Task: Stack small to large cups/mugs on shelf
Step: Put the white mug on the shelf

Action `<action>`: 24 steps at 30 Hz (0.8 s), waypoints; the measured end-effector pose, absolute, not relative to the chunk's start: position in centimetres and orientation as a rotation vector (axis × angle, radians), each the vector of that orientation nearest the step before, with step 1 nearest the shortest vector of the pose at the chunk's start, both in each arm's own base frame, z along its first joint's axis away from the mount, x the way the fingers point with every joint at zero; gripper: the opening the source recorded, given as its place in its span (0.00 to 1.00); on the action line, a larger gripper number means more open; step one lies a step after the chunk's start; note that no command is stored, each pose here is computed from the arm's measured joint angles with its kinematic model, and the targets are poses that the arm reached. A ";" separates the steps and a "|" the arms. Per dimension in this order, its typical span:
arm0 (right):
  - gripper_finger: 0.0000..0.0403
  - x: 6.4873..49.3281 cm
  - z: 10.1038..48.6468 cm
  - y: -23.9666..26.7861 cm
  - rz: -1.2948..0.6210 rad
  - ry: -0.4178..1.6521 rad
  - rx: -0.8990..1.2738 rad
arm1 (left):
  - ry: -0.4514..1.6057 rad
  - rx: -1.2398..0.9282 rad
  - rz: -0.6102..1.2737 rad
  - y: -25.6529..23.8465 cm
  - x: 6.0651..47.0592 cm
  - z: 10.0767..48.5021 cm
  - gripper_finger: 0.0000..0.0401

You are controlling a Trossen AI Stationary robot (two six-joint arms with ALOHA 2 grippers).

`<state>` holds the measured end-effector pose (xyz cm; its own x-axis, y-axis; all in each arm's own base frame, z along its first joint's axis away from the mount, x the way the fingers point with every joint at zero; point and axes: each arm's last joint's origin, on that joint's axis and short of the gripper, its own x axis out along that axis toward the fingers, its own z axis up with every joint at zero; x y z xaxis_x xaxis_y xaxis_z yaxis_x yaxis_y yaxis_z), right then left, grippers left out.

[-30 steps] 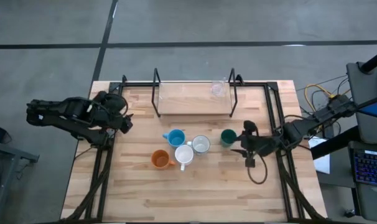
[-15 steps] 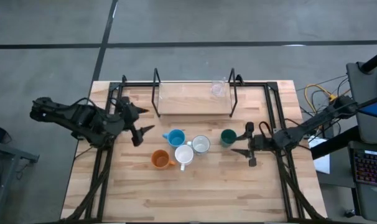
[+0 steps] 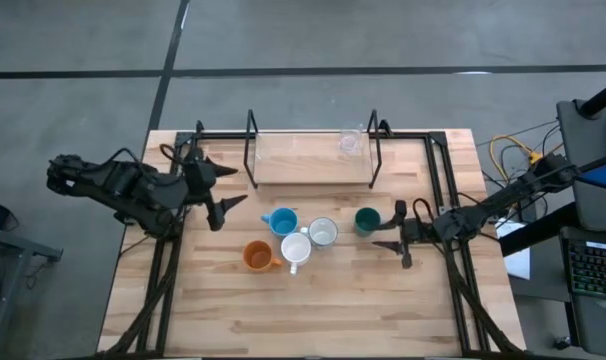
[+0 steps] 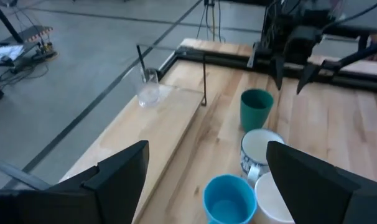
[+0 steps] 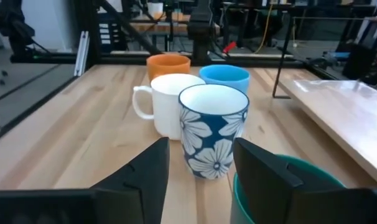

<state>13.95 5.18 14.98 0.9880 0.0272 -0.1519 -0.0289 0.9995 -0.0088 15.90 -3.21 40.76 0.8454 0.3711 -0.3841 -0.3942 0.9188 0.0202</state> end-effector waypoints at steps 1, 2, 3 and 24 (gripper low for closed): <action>0.42 14.0 15.0 5.2 0.034 0.152 -0.011 | 0.386 -0.057 0.401 -3.2 15.8 41.1 0.77; 0.42 14.0 15.0 5.2 0.035 0.154 -0.012 | 0.379 -0.053 0.396 -3.2 15.7 41.4 0.77; 0.42 14.0 15.0 5.2 0.039 0.153 -0.011 | 0.374 -0.054 0.386 -3.2 15.7 41.7 0.77; 0.40 14.0 14.9 5.2 0.040 0.170 -0.001 | 0.770 0.002 0.317 -2.5 17.6 47.5 0.77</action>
<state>13.97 5.23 14.87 0.9849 0.0393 -0.1689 -0.0395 0.9992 0.0019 17.57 -2.50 47.53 0.6728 0.2826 -0.6837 -0.2811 0.9525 0.1171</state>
